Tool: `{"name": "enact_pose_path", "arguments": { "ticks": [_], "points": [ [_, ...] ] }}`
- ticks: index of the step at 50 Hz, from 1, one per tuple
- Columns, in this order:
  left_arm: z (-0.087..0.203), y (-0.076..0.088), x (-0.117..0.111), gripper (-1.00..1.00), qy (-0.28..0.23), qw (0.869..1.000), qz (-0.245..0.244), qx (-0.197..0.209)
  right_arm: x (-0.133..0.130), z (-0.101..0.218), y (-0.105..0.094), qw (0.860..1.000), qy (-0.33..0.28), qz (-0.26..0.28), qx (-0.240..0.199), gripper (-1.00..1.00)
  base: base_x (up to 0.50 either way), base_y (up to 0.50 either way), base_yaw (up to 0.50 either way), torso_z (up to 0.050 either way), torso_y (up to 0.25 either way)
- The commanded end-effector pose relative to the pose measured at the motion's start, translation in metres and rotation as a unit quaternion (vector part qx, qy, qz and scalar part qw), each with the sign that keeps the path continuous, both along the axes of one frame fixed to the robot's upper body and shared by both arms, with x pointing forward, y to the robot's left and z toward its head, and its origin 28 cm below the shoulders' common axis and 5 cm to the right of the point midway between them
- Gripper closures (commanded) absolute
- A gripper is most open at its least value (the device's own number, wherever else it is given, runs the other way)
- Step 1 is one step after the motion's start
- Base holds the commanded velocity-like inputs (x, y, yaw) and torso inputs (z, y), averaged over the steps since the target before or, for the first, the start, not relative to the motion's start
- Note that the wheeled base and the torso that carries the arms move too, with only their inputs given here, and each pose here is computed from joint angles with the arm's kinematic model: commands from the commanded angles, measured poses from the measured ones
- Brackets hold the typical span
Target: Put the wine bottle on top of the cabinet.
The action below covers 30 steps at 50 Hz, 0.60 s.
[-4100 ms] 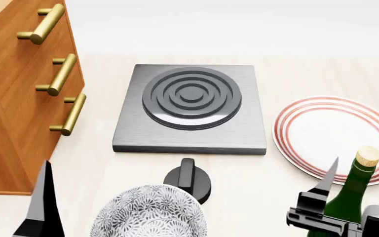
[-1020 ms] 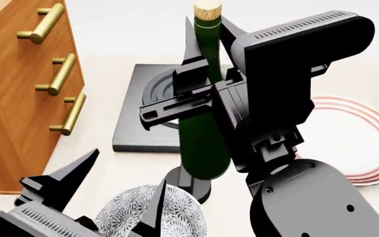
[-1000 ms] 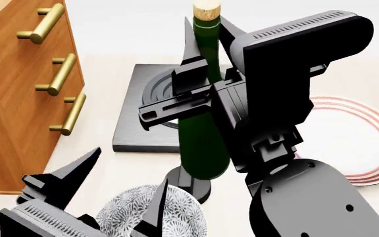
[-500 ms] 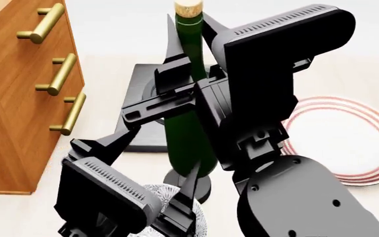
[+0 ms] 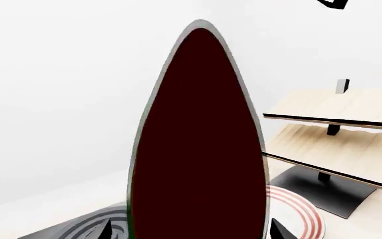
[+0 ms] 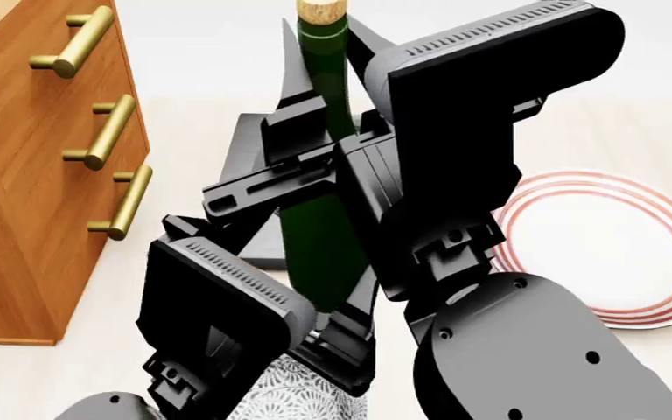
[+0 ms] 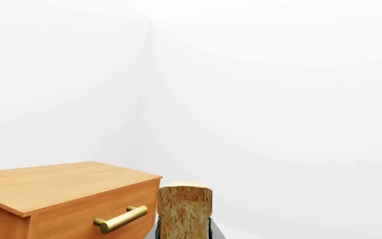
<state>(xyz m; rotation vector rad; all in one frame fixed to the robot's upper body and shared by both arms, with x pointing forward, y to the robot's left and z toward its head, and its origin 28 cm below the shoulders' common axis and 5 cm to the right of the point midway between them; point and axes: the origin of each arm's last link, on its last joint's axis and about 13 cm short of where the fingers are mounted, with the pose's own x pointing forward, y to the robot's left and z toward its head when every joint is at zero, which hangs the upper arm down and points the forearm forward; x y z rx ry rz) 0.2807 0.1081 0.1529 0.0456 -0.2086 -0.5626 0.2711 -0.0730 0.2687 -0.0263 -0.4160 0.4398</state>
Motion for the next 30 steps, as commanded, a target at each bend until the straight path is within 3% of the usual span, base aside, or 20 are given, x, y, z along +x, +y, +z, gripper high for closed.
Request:
{"name": "enact_pose_path", "arguments": {
  "ticks": [1,3,4,26,27,30],
  "points": [
    [-0.004,-0.004,0.005,-1.0,-0.008,1.0,-0.001,-0.03,-0.001,0.003,-0.002,1.0,-0.012,-0.005,0.001,1.0,0.0,0.0,0.0,0.0,0.0],
    [-0.004,-0.004,0.004,-1.0,-0.009,0.999,-0.001,-0.039,-0.001,0.003,-0.002,1.0,-0.011,-0.006,0.001,1.0,0.0,0.0,0.0,0.0,0.0],
    [-0.004,-0.004,0.003,1.0,-0.013,0.999,-0.001,-0.045,-0.001,0.003,-0.002,1.0,-0.011,-0.006,0.001,1.0,0.0,0.0,0.0,0.0,0.0],
    [-0.008,0.0,0.004,1.0,-0.022,0.999,0.016,-0.03,-0.002,-0.006,-0.006,1.0,-0.003,-0.014,0.01,1.0,0.0,0.0,0.0,0.0,0.0],
    [-0.009,0.0,0.004,1.0,-0.02,0.999,0.016,-0.027,-0.003,-0.008,-0.007,1.0,-0.004,-0.019,0.008,-1.0,0.0,0.0,0.0,0.0,0.0],
    [-0.009,0.001,0.004,1.0,-0.02,0.999,0.017,-0.025,-0.002,-0.011,-0.01,1.0,0.002,-0.024,0.01,-1.0,0.0,0.0,0.0,0.0,0.0]
  ]
}}
